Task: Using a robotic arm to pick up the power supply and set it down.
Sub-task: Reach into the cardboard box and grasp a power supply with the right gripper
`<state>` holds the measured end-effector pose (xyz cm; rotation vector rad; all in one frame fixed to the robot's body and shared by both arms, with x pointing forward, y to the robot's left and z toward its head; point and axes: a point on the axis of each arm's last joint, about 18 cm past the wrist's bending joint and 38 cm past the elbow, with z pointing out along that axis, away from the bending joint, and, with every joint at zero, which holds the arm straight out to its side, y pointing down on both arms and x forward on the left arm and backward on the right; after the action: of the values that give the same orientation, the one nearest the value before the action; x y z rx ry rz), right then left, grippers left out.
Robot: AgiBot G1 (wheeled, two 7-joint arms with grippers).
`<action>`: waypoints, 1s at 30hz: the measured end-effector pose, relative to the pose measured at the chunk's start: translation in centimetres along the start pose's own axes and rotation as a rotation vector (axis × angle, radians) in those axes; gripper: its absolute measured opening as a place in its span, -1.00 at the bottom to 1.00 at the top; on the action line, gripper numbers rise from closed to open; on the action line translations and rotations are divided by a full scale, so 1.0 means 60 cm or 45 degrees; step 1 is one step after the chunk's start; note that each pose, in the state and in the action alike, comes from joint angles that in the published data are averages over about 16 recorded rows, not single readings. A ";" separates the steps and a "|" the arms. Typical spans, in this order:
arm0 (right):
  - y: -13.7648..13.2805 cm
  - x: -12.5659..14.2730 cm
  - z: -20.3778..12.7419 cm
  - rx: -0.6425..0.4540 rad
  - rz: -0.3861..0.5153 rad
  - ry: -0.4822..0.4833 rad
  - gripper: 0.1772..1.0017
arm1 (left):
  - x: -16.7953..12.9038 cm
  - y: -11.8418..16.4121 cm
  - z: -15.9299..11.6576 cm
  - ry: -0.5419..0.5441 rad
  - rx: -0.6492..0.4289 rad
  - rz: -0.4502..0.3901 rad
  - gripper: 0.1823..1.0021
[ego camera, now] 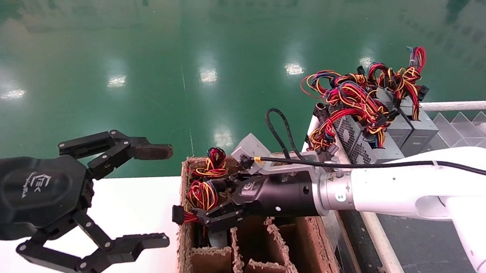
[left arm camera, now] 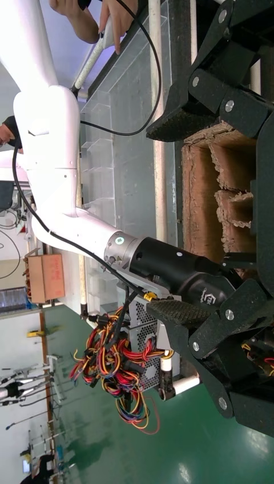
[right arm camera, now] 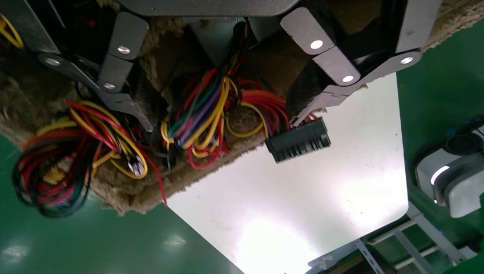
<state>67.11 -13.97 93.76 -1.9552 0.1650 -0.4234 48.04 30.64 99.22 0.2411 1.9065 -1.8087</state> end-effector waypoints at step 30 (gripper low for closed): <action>0.014 0.004 -0.005 0.008 0.044 -0.024 -0.77 | 0.000 0.000 0.000 0.000 0.000 0.000 1.00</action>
<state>67.27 -14.62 93.13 -1.9465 0.1847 -0.3821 48.04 30.64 99.22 0.2411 1.9065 -1.8087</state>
